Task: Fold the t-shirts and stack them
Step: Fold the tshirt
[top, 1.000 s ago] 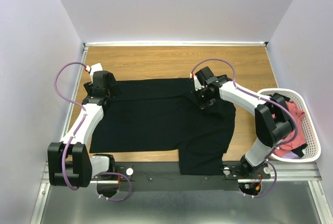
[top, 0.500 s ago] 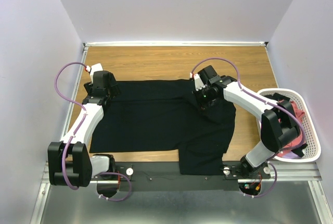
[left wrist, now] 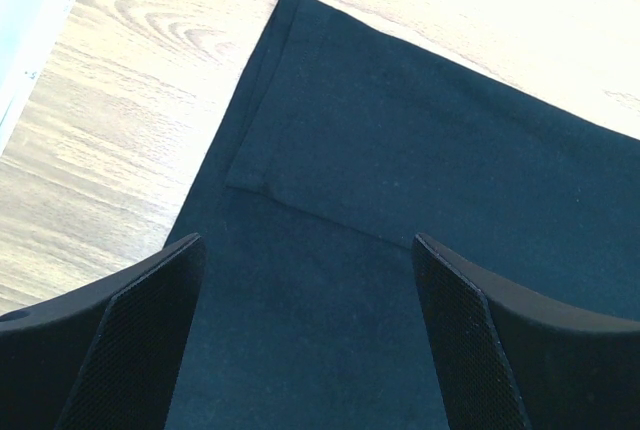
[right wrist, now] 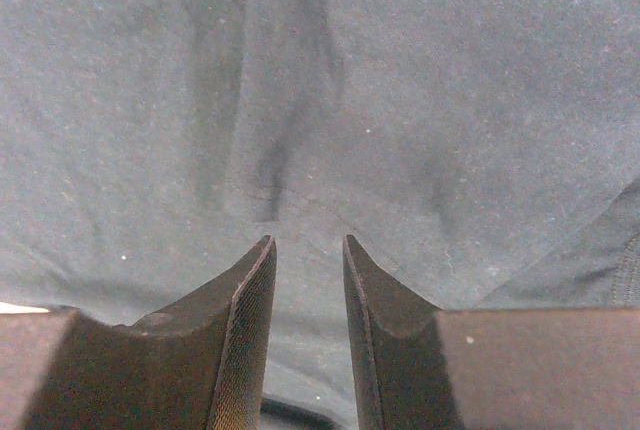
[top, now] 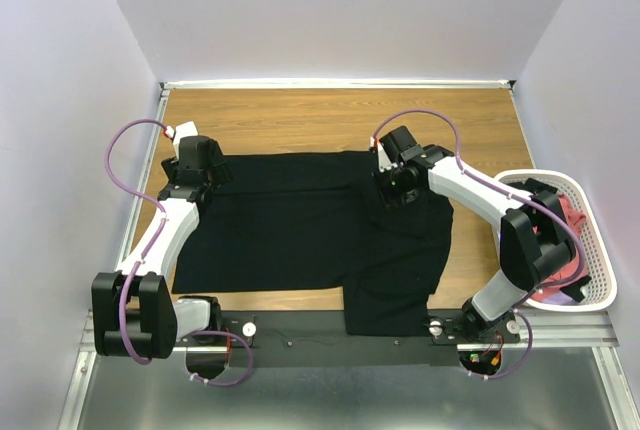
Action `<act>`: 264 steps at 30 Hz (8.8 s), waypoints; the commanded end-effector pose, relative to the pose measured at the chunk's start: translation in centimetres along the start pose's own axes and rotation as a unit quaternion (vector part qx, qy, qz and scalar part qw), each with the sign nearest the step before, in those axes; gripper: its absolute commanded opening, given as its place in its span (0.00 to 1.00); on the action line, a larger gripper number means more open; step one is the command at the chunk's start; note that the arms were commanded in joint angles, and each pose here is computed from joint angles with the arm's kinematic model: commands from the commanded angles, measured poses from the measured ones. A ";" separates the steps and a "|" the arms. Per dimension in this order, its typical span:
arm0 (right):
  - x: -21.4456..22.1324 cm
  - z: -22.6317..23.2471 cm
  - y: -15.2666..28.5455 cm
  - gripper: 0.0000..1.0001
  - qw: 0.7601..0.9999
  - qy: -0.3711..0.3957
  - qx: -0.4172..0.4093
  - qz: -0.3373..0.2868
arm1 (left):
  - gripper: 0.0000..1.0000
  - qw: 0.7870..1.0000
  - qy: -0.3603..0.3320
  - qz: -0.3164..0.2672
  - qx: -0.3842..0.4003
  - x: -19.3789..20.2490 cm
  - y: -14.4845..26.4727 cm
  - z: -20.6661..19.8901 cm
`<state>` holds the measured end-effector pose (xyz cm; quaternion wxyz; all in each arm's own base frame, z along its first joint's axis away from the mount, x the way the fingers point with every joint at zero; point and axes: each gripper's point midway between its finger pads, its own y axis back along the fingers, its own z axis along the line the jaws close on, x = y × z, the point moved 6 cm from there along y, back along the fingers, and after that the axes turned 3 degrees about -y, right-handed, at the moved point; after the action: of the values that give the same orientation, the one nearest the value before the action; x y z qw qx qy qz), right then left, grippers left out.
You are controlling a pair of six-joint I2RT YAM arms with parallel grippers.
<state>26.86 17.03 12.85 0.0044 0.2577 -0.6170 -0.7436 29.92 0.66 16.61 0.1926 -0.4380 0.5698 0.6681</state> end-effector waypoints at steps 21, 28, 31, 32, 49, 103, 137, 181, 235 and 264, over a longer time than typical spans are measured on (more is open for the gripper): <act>-0.3 4.8 -5.2 0.39 0.997 0.033 0.065 0.012 | 0.91 1.000 0.000 -0.007 0.011 -0.8 0.0 -0.4; -0.3 3.6 -5.2 0.39 0.993 0.046 0.107 0.004 | 0.91 1.000 0.000 -0.006 0.013 -0.8 0.0 -0.5; -0.5 3.3 -4.9 0.40 0.992 0.049 0.120 -0.003 | 0.91 1.000 -0.001 -0.005 0.013 -0.7 -0.1 -0.5; -0.6 3.2 -4.9 0.40 0.991 0.052 0.123 -0.005 | 0.91 1.000 -0.001 -0.005 0.014 -0.7 -0.1 -0.5; -1.9 1.4 -4.2 0.39 0.984 0.066 0.165 -0.024 | 0.91 1.000 -0.001 -0.005 0.014 -0.7 -0.1 -0.5; -0.2 0.9 -6.0 0.08 0.990 0.086 0.110 0.007 | 0.91 1.000 -0.003 0.000 0.018 -0.6 -0.3 -0.7; 0.1 6.1 -4.0 0.07 0.994 0.029 -0.085 0.061 | 0.91 1.000 -0.009 0.010 0.023 -0.2 -0.5 -0.8; -9.7 -21.2 -6.8 0.50 0.876 -0.439 -0.047 -0.193 | 0.87 0.981 0.066 0.182 -0.009 1.3 -16.4 -1.4; -13.8 -30.4 -8.2 0.04 0.850 -0.452 -0.019 -0.268 | 0.85 0.979 0.081 0.189 0.013 -1.7 -20.4 -4.6; -12.0 -25.9 1.7 0.64 0.887 -0.378 0.009 -0.264 | 0.98 0.993 0.101 0.034 -0.050 -11.0 -10.3 -2.0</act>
<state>51.33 -5.23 14.35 -0.4527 0.1173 -0.4612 -0.7541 48.54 2.00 14.37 0.0915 -0.4338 0.6426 0.6249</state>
